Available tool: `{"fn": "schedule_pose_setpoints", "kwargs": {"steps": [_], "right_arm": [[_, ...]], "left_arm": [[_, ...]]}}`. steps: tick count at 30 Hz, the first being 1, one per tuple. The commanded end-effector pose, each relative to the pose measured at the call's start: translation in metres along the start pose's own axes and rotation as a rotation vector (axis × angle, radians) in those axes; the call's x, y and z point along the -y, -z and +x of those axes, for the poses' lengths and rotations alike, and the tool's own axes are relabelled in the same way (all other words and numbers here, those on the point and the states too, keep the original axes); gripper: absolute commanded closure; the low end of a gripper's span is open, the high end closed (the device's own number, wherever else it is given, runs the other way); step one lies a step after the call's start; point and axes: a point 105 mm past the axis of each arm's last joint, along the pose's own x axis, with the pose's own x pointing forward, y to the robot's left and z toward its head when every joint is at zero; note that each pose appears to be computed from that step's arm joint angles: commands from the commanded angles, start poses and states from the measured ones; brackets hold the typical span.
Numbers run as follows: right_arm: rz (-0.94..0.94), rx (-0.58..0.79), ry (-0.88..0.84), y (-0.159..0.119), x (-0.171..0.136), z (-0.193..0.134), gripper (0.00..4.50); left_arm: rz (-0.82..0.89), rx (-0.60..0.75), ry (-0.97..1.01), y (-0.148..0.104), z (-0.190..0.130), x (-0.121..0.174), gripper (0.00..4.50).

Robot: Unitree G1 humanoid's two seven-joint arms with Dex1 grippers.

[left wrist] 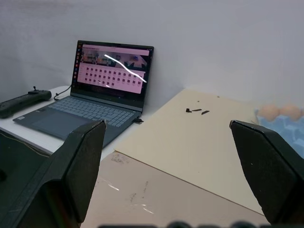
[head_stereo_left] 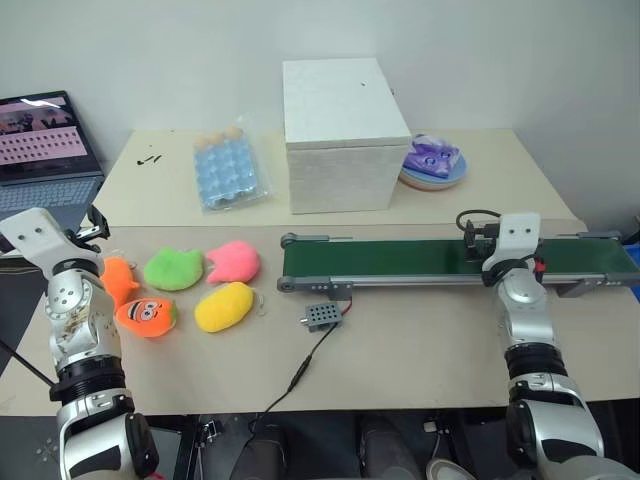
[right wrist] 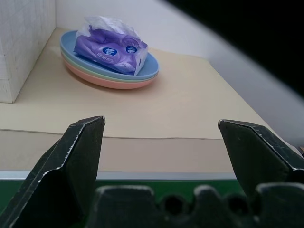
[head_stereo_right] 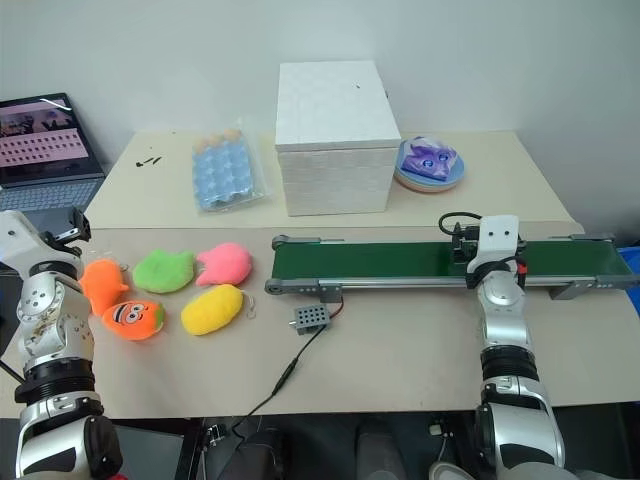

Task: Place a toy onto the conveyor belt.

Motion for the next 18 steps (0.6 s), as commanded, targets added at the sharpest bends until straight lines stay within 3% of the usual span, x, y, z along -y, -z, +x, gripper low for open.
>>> {"fn": "schedule_pose_setpoints", "kwargs": {"steps": [1,9,12,15,18], "right_arm": [[0.011,0.043,0.032,-0.014,0.010,0.004,0.00],[-0.014,0.005,0.043,-0.004,0.009,0.003,0.00],[0.010,0.074,-0.044,-0.023,-0.012,0.005,0.00],[0.176,0.230,-0.391,-0.065,-0.069,-0.011,0.00],[0.335,0.373,-0.934,-0.109,-0.126,-0.077,0.00]], "left_arm": [[-0.007,0.066,0.033,-0.018,0.003,0.009,0.04],[0.039,0.057,0.061,-0.017,0.003,0.016,0.04],[0.041,0.060,0.060,-0.018,0.004,0.016,0.04],[0.040,0.060,0.057,-0.018,0.004,0.016,0.04],[0.040,0.059,0.058,-0.017,0.005,0.017,0.04]]}}
